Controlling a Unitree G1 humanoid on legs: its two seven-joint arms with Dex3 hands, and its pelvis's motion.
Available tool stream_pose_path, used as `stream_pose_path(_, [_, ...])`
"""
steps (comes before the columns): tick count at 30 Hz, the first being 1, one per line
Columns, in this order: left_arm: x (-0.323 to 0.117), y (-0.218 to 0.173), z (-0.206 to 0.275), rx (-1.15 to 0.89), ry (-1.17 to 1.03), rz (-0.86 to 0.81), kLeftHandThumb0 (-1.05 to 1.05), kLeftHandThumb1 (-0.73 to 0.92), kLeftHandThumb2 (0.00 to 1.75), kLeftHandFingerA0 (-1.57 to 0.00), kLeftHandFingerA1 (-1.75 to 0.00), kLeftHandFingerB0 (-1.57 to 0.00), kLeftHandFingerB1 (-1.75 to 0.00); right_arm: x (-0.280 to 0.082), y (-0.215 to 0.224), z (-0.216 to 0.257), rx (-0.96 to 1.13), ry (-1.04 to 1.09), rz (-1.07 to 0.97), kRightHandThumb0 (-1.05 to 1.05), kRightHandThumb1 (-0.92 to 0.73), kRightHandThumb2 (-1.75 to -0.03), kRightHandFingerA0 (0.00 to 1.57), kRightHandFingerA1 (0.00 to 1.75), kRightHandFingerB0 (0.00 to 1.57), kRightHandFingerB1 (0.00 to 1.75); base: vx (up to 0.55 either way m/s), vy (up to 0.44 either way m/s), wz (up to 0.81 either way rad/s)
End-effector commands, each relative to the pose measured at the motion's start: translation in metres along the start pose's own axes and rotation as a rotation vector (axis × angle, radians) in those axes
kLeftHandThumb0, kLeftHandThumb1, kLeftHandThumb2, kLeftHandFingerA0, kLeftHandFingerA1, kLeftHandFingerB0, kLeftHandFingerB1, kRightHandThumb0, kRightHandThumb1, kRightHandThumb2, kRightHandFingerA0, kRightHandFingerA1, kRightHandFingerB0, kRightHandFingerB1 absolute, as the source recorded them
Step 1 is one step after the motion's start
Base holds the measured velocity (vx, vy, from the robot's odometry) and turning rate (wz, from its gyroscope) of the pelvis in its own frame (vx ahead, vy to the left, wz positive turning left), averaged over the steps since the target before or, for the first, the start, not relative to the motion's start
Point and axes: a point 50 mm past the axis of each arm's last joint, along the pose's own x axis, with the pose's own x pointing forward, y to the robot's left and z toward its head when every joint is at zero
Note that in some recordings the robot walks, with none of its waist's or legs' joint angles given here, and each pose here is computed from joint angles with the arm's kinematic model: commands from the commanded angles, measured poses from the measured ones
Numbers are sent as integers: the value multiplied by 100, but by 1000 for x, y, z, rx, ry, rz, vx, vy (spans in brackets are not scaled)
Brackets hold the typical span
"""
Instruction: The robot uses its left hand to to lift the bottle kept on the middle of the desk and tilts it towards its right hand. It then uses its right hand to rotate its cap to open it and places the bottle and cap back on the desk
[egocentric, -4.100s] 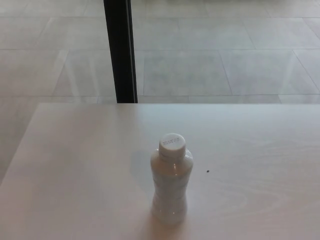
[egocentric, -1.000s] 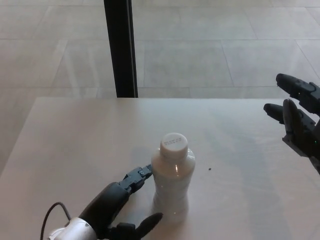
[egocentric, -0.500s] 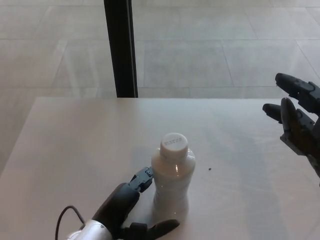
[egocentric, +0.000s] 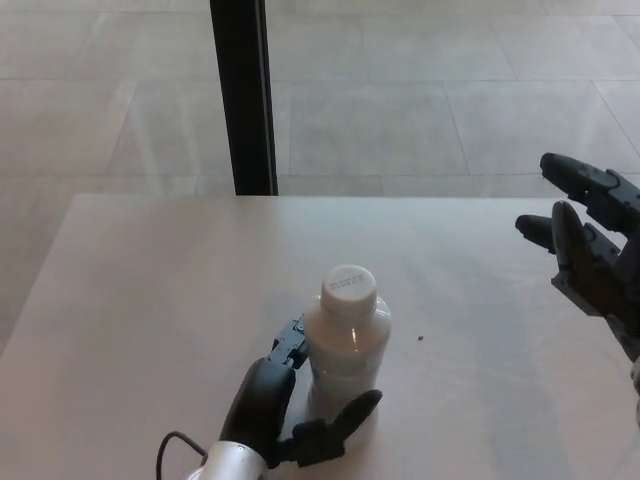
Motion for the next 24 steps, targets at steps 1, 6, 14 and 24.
stream_pose_path(1, [3, -3, -2, -15, 31, 32, -94, 67, 60, 0, 0, 0, 0, -3, -1, -3, 4, 5, 1, -65, -77, -64, 40, 78, 50, 36, 0, 0, 0])
stream_pose_path(6, [5, -17, -1, -60, 61, -6, -91, 53, 80, 0, 0, 0, 0, -4, 2, -3, -3, 6, 12, -66, -78, -64, 37, 76, 49, 35, 0, 0, 0])
stream_pose_path(14, [17, -35, 18, -75, 23, 103, -88, 49, 85, 0, -9, 0, 0, -6, -4, -2, -15, 9, -1, -66, -78, -64, 38, 71, 47, 35, 0, 0, 0])
stream_pose_path(24, [28, -53, 37, 45, -54, 291, -2, 92, 72, -101, -161, -18, -44, -7, -11, -1, 1, -4, -67, -64, -75, -63, 49, 79, 52, 35, 0, 0, 0])
